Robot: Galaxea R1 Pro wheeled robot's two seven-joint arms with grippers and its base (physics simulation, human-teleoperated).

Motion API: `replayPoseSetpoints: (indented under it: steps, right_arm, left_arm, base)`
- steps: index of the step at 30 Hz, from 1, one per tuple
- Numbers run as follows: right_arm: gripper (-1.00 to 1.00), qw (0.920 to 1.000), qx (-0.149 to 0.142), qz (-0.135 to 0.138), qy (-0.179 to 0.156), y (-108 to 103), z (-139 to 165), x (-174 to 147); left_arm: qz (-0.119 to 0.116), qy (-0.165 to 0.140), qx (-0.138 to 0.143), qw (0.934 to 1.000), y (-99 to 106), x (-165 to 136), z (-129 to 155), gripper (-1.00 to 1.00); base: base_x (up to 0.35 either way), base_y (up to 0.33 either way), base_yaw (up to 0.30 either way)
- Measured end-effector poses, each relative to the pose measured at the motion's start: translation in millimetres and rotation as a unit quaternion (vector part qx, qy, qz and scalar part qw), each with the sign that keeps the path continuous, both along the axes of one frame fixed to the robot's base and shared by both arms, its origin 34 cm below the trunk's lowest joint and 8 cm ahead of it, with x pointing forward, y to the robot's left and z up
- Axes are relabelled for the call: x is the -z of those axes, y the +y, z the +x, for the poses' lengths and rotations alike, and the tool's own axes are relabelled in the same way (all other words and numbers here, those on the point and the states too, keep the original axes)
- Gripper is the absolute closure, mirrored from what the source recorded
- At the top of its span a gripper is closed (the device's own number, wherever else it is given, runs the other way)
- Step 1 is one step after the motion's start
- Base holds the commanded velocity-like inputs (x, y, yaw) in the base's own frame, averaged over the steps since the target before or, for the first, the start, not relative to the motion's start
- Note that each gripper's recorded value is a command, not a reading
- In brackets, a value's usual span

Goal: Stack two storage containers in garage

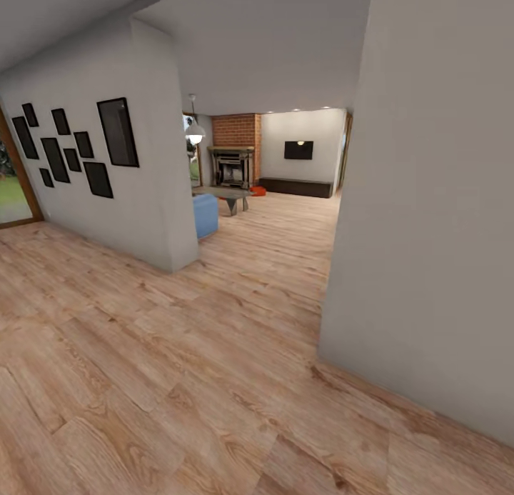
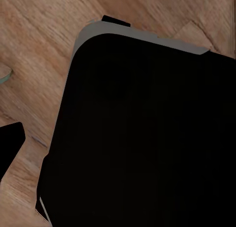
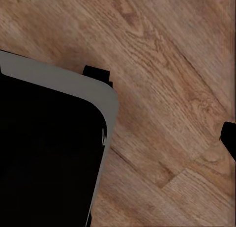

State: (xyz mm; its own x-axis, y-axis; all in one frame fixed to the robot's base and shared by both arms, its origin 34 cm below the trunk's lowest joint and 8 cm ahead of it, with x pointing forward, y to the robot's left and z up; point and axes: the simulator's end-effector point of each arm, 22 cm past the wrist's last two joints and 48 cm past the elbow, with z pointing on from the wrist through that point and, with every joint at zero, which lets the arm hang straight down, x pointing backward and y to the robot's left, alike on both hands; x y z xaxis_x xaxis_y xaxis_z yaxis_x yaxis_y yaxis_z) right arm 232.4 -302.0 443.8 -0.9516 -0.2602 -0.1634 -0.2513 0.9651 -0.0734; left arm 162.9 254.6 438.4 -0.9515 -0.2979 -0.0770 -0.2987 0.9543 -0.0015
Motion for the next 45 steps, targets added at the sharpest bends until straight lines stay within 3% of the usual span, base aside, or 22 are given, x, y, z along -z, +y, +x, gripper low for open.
replayPoseSetpoints:
  steps: [9,18,29,45]
  right_arm:
    - [-1.00,0.9999,0.015,0.005,0.004,7,-2,1]
    - [-1.00,0.9998,0.018,0.008,0.000,11,0,1]
    - [-1.00,0.9999,0.011,0.008,0.004,13,-2,1]
    - [-1.00,0.9998,0.017,0.009,0.002,13,-1,1]
  left_arm:
    - [0.000,-0.004,0.003,1.0000,1,0,5,-1.00]
    - [-0.001,-0.040,0.002,0.9992,3,-3,40,-1.00]
    - [-0.002,-0.022,0.001,0.9997,4,-2,23,-1.00]
    - [-0.003,-0.018,0.001,0.9998,3,-1,20,-1.00]
  base:
    - [0.324,0.000,0.000]
    - [0.324,0.000,0.000]
    - [0.324,0.000,0.006]
    - [0.324,0.000,0.185]
